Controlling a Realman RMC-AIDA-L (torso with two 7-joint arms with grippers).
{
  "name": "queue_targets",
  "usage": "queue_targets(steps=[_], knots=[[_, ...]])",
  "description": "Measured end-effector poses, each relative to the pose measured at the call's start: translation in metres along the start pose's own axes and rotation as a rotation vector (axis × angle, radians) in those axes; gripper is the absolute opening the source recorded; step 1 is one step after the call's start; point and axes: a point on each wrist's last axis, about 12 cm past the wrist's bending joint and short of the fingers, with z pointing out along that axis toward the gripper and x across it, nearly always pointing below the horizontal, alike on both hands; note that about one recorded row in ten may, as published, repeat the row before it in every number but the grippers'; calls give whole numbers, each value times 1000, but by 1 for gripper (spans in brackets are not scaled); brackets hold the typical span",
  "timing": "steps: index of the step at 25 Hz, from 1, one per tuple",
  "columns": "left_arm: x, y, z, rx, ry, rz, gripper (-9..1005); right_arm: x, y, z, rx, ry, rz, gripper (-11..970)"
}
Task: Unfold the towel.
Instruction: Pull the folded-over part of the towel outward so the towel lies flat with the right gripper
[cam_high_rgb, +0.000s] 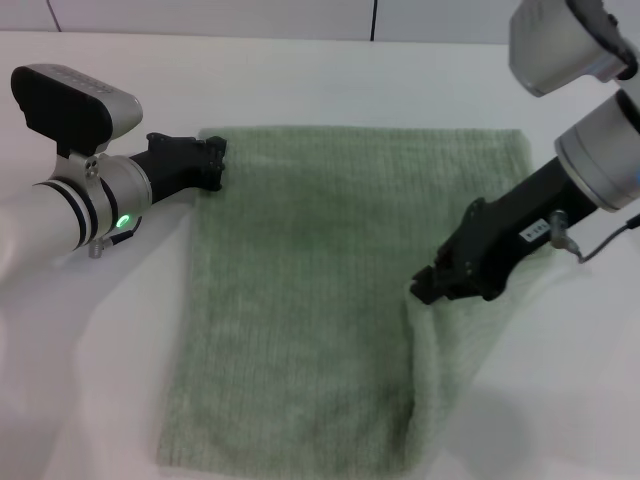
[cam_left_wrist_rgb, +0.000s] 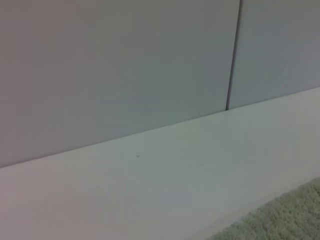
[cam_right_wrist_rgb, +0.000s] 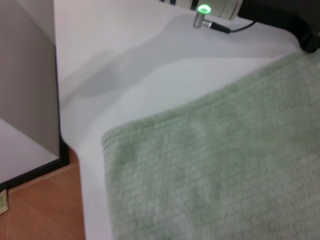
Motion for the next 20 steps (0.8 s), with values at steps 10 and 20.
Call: queue_targets(steps=[10,20], knots=[[-1,2,0,-3,-1,1,-2,12,11,-26,-23,35,-2,30],[-2,2,0,-7,-4,-4,-2,28,18,-34,-33,111,77,31]])
